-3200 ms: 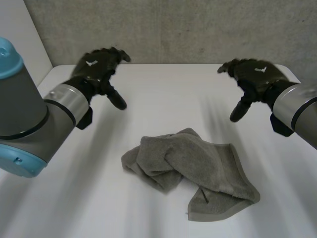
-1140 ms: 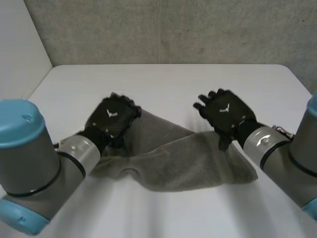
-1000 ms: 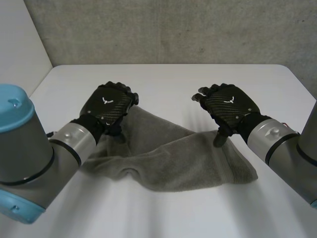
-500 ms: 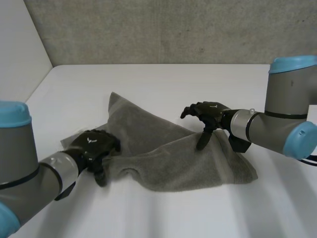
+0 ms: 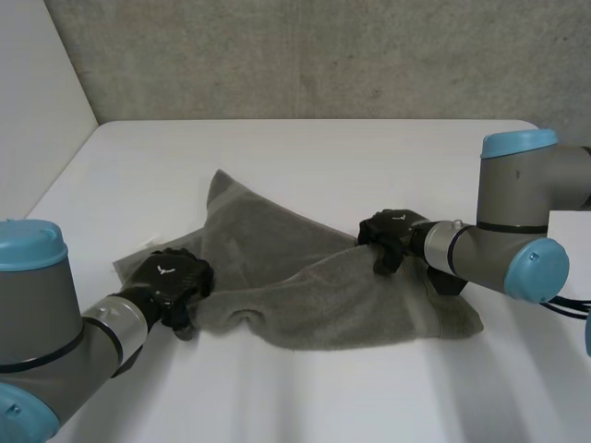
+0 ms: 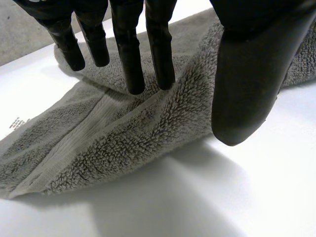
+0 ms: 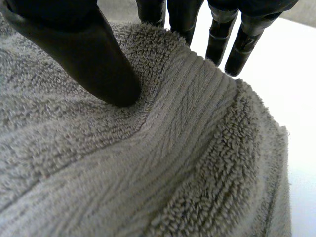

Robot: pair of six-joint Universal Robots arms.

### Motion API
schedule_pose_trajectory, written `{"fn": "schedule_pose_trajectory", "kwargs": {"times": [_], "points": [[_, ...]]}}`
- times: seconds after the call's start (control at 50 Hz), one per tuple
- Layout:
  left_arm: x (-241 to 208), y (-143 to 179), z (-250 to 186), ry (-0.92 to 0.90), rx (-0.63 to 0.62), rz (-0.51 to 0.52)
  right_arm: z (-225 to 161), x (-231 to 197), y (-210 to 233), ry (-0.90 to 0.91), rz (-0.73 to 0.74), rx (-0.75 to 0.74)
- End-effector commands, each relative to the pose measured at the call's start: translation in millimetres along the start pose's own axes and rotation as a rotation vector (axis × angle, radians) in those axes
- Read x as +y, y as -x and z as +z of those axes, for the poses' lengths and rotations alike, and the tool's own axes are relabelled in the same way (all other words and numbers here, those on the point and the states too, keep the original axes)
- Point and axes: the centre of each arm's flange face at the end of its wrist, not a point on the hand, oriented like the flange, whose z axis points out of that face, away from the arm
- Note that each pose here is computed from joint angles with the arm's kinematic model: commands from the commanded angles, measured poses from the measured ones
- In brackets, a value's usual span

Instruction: Fold the towel.

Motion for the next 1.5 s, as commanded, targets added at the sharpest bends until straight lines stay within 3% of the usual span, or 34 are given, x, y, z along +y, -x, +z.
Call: {"fn": "schedule_pose_trajectory", "kwargs": {"times": [0.02,0.18,0.26,0.46,0.64,0.88,1.16,1.3,1.5], "points": [[-1,0,6,-0.011,0.001,0.006,-25,-22,4,-0.072,-0.06,0.018],[-7,5,5,-0.025,-0.015,0.003,-75,-13,13,-0.1,-0.191,0.05],[-8,5,3,-0.027,-0.012,0.004,-100,0,27,-0.1,-0.332,0.063],[-1,-2,-2,-0.009,0.01,0.006,-115,26,19,-0.031,-0.462,0.119],[-3,-1,-1,-0.023,0.006,0.008,-117,28,0,-0.011,-0.426,0.166],[-12,2,3,-0.076,-0.013,0.028,-121,36,8,0.012,-0.415,0.146],[-23,19,11,-0.114,-0.058,0.03,-131,47,26,0.036,-0.317,0.004],[-19,27,13,-0.09,-0.081,0.126,-144,43,17,0.029,-0.266,0.007],[-8,33,21,-0.051,-0.087,0.139,-151,39,7,0.009,-0.246,0.05]]}}
